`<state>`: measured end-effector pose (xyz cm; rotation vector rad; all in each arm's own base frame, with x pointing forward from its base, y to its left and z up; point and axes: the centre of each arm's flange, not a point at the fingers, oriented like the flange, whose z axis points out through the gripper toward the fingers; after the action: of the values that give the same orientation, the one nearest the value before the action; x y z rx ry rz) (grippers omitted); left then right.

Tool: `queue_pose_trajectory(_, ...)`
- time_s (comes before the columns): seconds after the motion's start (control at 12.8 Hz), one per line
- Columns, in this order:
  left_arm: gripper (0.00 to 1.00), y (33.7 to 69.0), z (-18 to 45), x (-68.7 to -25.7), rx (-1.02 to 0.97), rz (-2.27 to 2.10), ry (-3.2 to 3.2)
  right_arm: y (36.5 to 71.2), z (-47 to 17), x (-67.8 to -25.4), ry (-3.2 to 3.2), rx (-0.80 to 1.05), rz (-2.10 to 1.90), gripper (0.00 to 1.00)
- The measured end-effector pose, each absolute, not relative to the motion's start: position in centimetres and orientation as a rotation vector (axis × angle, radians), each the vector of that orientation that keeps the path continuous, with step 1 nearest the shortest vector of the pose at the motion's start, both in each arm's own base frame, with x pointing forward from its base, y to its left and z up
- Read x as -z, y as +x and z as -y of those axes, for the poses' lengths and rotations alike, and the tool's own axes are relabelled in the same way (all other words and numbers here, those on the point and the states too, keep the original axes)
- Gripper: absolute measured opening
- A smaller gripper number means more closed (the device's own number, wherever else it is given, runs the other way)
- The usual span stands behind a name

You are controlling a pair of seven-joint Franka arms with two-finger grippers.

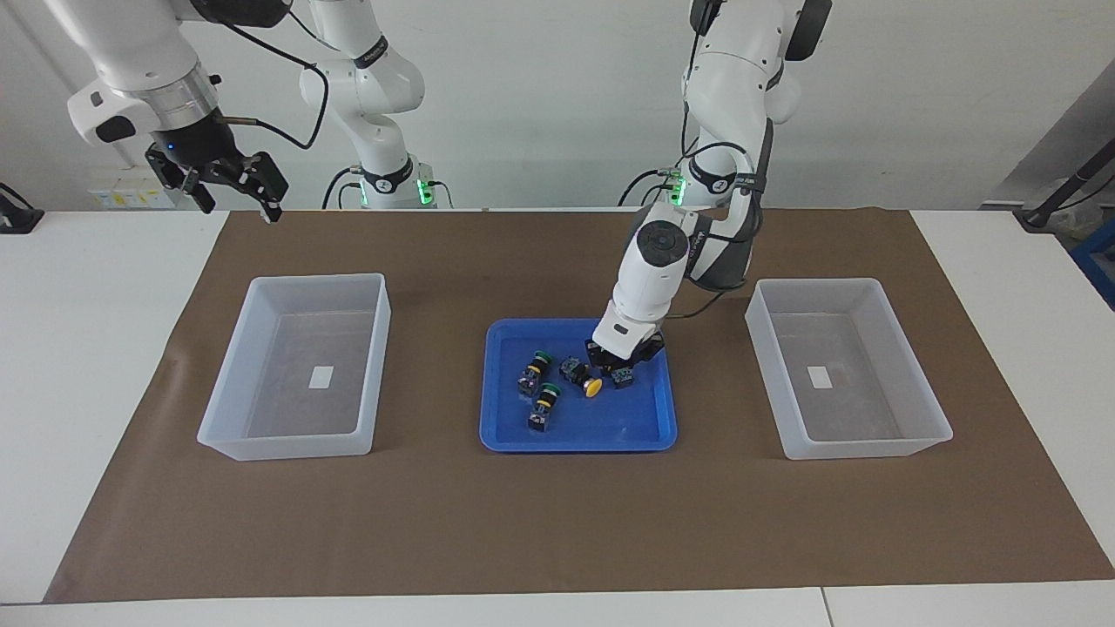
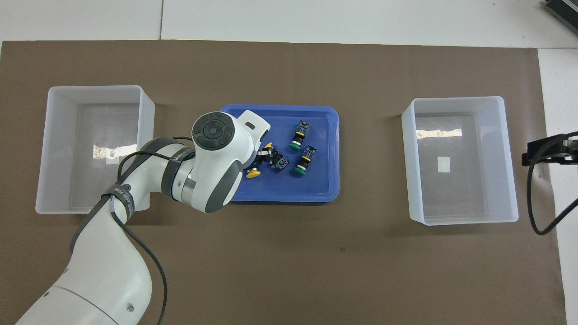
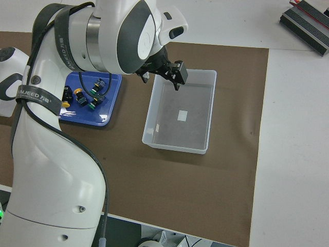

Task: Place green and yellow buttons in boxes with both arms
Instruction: 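Carry the yellow button to the left bin while the right gripper reaches the tray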

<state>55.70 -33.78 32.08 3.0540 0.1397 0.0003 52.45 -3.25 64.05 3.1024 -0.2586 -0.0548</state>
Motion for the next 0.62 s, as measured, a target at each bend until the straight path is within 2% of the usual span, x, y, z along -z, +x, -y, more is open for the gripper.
queue_pose_trajectory(0.31, 0.47, 59.8, 32.6, -40.9, 0.010, -0.199, 3.054, 53.1, 2.7, -63.6, 3.111, -0.011, 0.241, 1.00)
queue_pose_trajectory(0.62, 0.47, 63.8, 25.3, -46.7, 0.013, -0.307, 3.049, 55.0, -3.8, -59.6, 3.167, -0.142, 0.078, 1.00)
